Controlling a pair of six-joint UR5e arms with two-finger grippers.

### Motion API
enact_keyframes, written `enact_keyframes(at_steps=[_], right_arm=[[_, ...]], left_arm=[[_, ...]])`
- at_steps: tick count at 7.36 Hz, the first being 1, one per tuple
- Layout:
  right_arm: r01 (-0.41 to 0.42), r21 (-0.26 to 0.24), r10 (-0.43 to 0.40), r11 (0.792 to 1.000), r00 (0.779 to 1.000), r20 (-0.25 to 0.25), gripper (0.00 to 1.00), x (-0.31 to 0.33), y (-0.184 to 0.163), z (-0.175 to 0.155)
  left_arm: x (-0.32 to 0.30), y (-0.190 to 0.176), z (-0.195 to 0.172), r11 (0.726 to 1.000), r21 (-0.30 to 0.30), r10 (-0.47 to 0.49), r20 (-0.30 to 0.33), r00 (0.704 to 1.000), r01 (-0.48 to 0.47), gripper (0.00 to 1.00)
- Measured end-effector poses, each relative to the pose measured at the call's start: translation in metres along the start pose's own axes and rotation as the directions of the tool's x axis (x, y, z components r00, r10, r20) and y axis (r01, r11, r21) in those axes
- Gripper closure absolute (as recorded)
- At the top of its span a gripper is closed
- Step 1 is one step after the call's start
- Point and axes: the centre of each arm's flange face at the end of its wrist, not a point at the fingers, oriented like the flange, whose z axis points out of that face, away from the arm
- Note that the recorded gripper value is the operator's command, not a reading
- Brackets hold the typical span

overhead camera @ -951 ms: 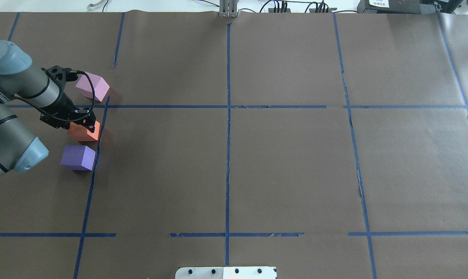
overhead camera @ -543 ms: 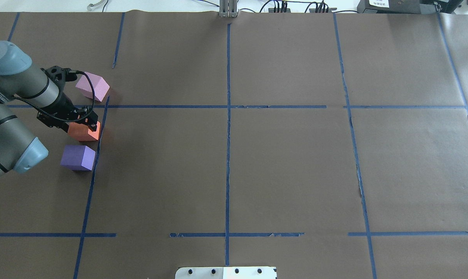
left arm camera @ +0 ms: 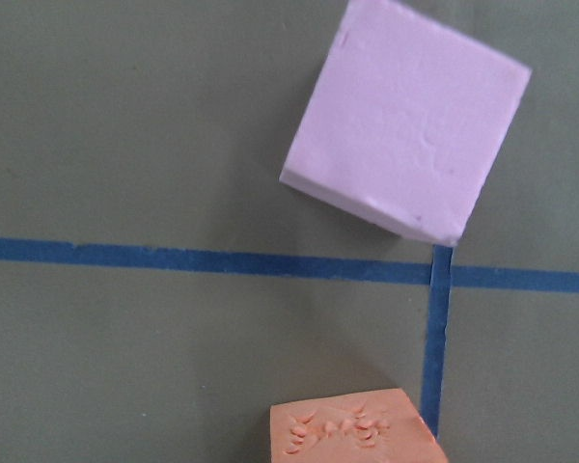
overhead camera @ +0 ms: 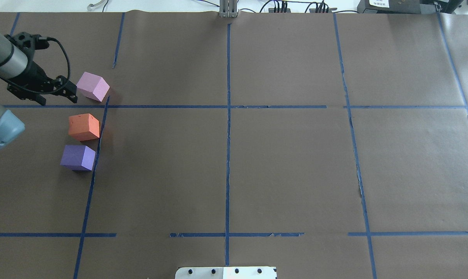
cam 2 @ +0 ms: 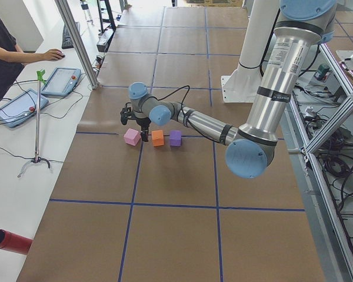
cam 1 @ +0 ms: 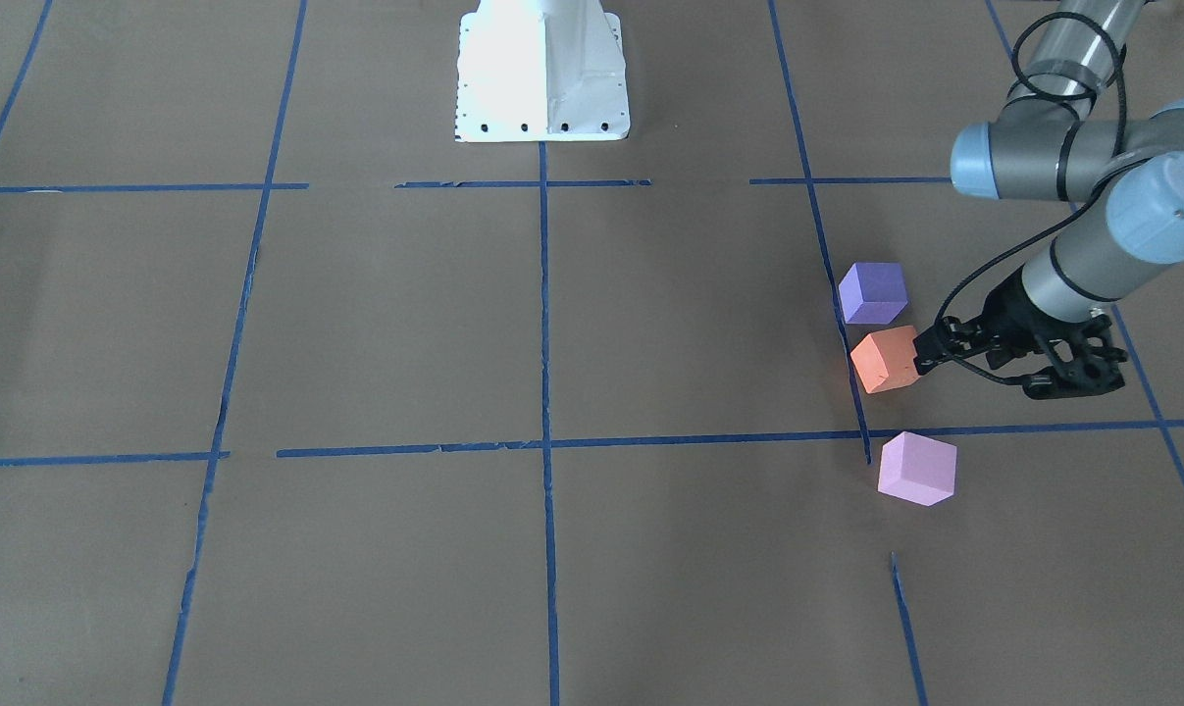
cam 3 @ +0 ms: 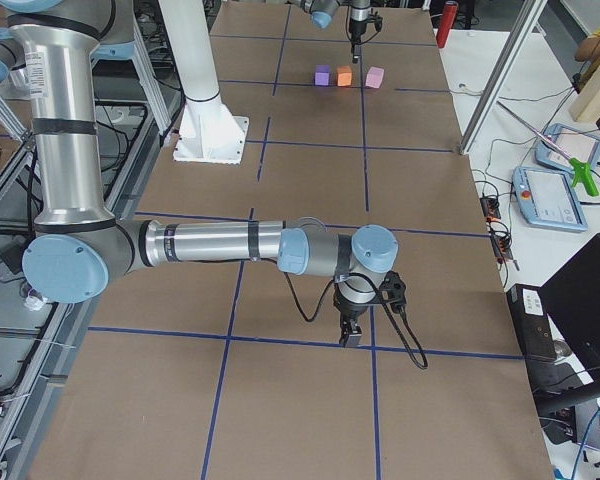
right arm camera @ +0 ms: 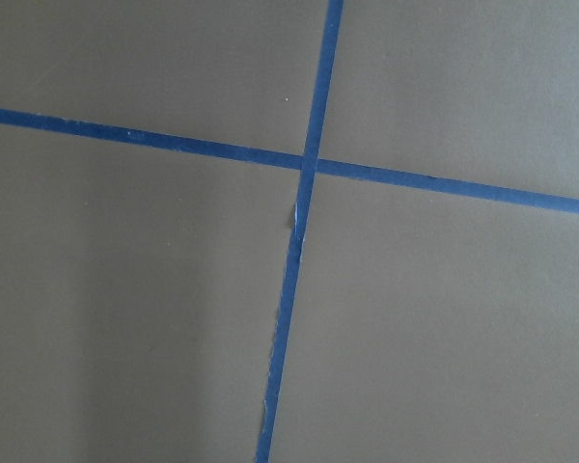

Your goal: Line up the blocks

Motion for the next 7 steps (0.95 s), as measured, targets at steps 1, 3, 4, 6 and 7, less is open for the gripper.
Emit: enact_keyframes(at_steps=[1,3,4,6,7], right_arm=[[0.000,0.000,0.000,1.000,1.000,0.000,0.00,0.000,0.000,0.000],[0.000,0.000,0.000,1.000,1.000,0.000,0.00,0.000,0.000,0.000],[0.000,0.000,0.000,1.000,1.000,0.000,0.00,0.000,0.000,0.000],[0.000,0.000,0.000,1.000,1.000,0.000,0.00,0.000,0.000,0.000],[0.000,0.000,0.000,1.000,1.000,0.000,0.00,0.000,0.000,0.000]], left_arm=[[-0.021,-0.012,-0.042,1.000,0.012,0.020,0.032,0.999,-0.020,0.00],[-0.094,-0.025,-0.126,0.995,0.056,0.072,0.084,0.994,-0.077,0.00],[-0.156,-0.018,-0.154,0.991,0.058,0.115,0.113,0.987,-0.122,0.00],[-0.299,0.022,-0.177,0.983,0.039,0.172,0.144,0.975,-0.179,0.00],[-0.358,0.048,-0.165,0.983,0.019,0.180,0.141,0.973,-0.185,0.00]])
